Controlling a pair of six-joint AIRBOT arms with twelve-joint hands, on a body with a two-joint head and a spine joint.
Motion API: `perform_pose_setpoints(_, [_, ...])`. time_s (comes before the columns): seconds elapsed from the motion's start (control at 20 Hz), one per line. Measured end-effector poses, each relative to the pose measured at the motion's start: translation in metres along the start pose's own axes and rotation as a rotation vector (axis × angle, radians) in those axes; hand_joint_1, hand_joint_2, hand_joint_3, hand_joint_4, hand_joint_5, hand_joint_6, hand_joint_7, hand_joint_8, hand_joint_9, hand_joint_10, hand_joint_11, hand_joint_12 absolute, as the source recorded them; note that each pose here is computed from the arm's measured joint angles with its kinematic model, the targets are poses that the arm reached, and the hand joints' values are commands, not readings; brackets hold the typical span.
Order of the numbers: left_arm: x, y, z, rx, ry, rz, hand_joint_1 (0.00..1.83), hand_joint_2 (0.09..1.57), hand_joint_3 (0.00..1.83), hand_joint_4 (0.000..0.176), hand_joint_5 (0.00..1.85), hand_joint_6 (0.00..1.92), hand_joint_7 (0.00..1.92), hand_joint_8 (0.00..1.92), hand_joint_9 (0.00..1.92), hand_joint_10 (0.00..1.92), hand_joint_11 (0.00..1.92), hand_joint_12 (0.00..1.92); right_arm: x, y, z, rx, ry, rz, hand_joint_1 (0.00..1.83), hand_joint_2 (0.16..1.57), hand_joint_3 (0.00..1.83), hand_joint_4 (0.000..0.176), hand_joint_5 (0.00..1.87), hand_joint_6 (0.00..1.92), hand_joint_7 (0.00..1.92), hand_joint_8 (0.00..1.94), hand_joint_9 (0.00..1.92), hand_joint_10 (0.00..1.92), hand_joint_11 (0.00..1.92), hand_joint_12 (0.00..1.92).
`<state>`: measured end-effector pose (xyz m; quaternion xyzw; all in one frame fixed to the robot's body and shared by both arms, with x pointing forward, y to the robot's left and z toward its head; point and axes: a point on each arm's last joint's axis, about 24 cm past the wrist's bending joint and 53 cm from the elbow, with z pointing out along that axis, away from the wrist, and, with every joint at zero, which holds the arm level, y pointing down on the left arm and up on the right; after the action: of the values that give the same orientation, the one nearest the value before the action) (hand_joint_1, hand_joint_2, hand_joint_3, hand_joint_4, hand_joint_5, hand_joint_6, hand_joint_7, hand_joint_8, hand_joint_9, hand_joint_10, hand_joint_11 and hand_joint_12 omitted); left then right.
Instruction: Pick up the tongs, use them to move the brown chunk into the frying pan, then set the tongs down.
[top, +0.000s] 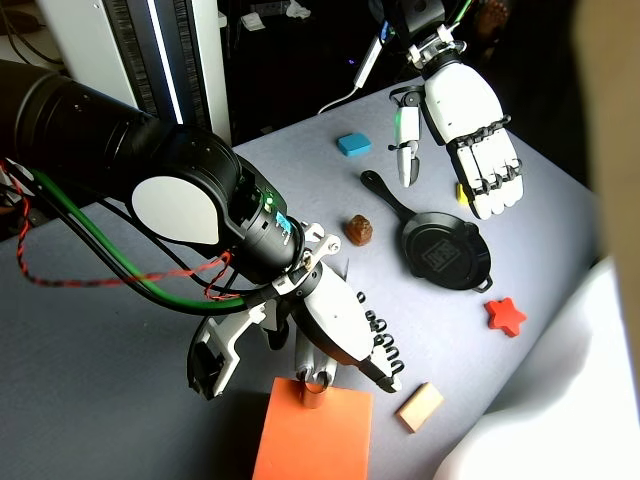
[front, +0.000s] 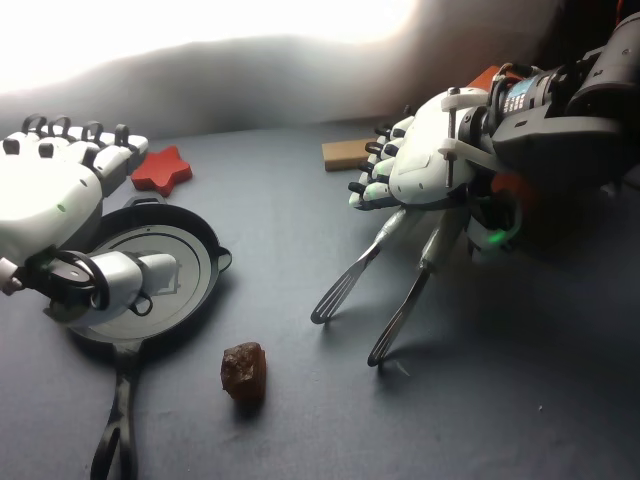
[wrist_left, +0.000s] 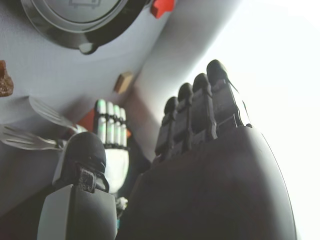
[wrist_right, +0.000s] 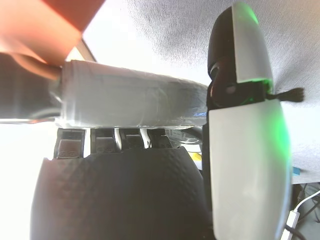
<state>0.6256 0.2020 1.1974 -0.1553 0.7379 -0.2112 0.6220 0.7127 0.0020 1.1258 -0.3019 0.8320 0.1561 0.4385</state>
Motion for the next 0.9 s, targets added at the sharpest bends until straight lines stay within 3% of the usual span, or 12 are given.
perform_pose_setpoints(0.3, [-0.0048, 0.0101, 0.0038, -0.024, -0.012, 0.002, 0.29, 1.28, 0.00, 0.000, 0.04, 0.00, 0.06, 0.00, 0.03, 0.00, 0.00, 0.12, -0.0003, 0.0001, 0.0000, 0.000, -0.001, 0.000, 1.04, 0.99, 0.02, 0.000, 0.00, 0.00, 0.00, 0.00, 0.00, 0.00, 0.00, 0.00])
perform_pose_setpoints(0.4, [-0.0049, 0.0107, 0.0035, -0.025, -0.015, 0.007, 0.29, 1.27, 0.00, 0.015, 0.05, 0.00, 0.07, 0.00, 0.04, 0.00, 0.00, 0.11, -0.0003, 0.0001, 0.0000, 0.000, -0.001, 0.000, 1.04, 1.01, 0.03, 0.000, 0.03, 0.01, 0.02, 0.01, 0.01, 0.00, 0.00, 0.00])
perform_pose_setpoints(0.5, [-0.0046, 0.0113, 0.0035, -0.027, -0.013, 0.006, 0.28, 1.27, 0.00, 0.017, 0.04, 0.00, 0.06, 0.00, 0.04, 0.00, 0.00, 0.09, -0.0005, 0.0001, 0.0000, -0.001, -0.002, 0.000, 1.00, 1.06, 0.03, 0.000, 0.12, 0.03, 0.13, 0.02, 0.09, 0.03, 0.01, 0.01])
perform_pose_setpoints(0.7, [-0.0048, 0.0111, 0.0035, -0.027, -0.013, 0.032, 0.28, 1.27, 0.00, 0.018, 0.03, 0.00, 0.06, 0.00, 0.04, 0.01, 0.00, 0.15, 0.0001, 0.0005, 0.0006, -0.002, -0.005, 0.007, 1.00, 1.11, 0.01, 0.000, 0.34, 0.05, 0.34, 0.03, 0.27, 0.04, 0.00, 0.63])
perform_pose_setpoints(0.9, [-0.0048, 0.0112, 0.0035, -0.028, -0.013, 0.077, 0.27, 1.28, 0.00, 0.013, 0.02, 0.00, 0.06, 0.00, 0.04, 0.01, 0.00, 0.13, -0.0005, 0.0007, 0.0006, -0.003, -0.008, 0.008, 1.04, 1.13, 0.01, 0.000, 0.57, 0.09, 0.60, 0.04, 0.47, 0.07, 0.00, 1.09])
